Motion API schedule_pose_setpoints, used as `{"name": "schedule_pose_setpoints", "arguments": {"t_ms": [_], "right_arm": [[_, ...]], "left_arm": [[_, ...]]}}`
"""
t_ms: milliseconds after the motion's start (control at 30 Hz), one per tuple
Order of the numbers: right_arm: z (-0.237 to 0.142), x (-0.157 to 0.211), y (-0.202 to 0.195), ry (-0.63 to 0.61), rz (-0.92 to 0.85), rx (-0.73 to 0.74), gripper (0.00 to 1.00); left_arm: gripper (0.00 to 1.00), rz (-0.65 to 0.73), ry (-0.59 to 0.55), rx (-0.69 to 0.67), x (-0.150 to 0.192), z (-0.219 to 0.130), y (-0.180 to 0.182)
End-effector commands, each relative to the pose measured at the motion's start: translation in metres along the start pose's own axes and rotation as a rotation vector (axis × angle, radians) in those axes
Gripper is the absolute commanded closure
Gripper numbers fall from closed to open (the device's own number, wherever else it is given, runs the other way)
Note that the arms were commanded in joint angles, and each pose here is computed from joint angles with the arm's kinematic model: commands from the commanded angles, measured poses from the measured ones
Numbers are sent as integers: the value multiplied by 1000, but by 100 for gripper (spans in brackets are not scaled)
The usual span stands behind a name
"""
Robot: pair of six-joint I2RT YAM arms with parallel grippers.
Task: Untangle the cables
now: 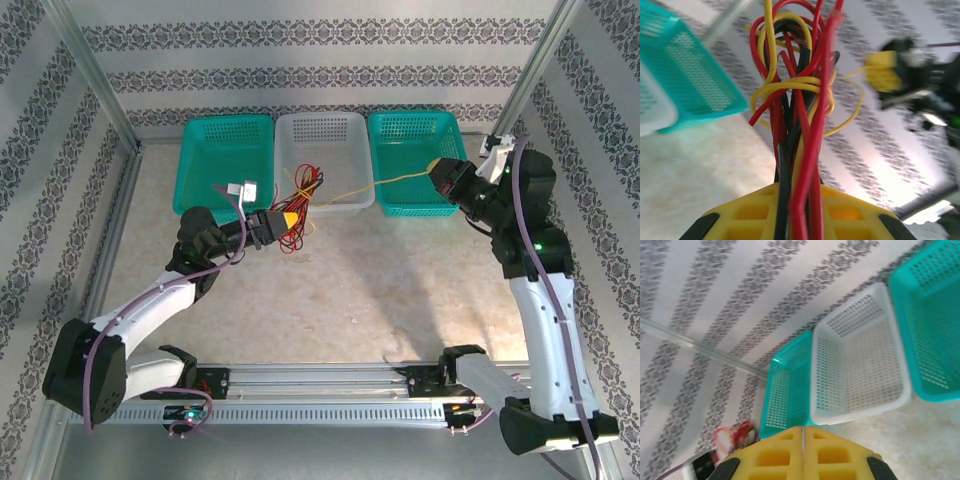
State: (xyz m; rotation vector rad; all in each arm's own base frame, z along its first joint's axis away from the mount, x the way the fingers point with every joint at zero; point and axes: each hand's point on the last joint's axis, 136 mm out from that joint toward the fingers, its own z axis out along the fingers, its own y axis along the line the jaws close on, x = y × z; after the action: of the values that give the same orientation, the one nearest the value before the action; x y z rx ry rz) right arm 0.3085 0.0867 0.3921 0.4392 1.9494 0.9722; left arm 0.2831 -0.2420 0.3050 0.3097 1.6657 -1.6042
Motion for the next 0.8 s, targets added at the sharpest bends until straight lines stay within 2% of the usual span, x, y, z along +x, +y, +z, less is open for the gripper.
{"name": "schedule_pose_setpoints", "arguments": {"t_ms": [0,200,300,433,600,667,767], "right_arm": [[29,-7,-19,5,30,20,100],[88,-24,-33,43,93,10,100],[116,-35,-36,58,104,15,100],[157,-50,-32,84,95,28,100],[203,-80,-5,106,42,36,100],[213,-88,13,116,16,24,100],[213,-96,50,121,-39,-20,100]], "left_arm": [[100,133,38,335,-12,-4,-79],[100,163,79,373,-12,0,-91],[100,179,171,363,2,7,-92],[100,189,331,290,37,17,-79],[100,261,486,181,81,22,-66],[100,264,500,147,87,24,-58],[100,285,462,125,84,25,-53]]}}
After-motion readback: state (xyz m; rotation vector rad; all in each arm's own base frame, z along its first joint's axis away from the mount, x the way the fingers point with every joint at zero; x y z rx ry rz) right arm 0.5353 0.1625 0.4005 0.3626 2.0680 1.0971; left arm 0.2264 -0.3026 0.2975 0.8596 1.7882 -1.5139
